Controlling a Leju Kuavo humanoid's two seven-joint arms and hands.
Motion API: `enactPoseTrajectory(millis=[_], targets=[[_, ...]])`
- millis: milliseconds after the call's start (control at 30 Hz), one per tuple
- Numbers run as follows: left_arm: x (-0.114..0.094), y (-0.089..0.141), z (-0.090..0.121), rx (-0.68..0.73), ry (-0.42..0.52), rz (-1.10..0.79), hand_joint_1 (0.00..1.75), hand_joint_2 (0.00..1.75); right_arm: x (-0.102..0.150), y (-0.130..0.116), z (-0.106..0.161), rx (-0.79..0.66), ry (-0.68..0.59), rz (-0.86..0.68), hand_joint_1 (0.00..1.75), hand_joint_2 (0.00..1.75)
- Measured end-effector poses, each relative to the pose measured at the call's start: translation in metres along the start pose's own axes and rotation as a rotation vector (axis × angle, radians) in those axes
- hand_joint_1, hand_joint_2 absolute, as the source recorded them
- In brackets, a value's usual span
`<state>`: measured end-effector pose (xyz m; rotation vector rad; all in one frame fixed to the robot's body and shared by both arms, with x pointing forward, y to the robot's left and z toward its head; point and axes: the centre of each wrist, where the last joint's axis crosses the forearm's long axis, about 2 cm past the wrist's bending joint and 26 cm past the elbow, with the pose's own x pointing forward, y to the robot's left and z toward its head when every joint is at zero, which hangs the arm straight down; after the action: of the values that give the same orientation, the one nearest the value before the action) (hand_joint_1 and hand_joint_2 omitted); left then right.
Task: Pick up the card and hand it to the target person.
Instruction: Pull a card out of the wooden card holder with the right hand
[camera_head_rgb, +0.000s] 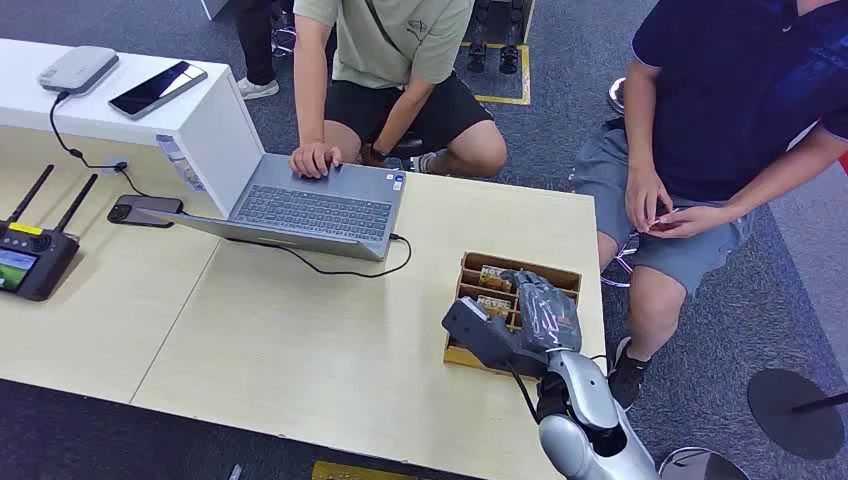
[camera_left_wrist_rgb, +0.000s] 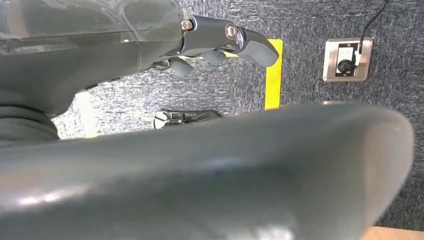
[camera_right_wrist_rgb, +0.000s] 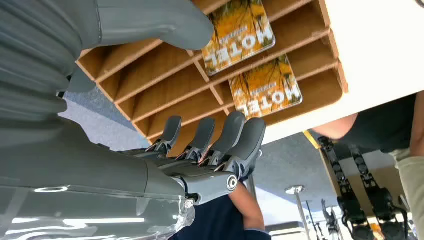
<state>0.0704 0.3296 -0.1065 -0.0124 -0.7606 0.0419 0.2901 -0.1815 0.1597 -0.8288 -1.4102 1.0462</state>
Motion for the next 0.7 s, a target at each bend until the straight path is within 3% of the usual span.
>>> enactPoseTrajectory(millis=[700], targets=[[0.0,0.0,0.0,0.0,0.002,0.0,0.0,0.0,-0.0025,0.0035,-0.0006,0.013,0.007,0.003,0.72,1.75]])
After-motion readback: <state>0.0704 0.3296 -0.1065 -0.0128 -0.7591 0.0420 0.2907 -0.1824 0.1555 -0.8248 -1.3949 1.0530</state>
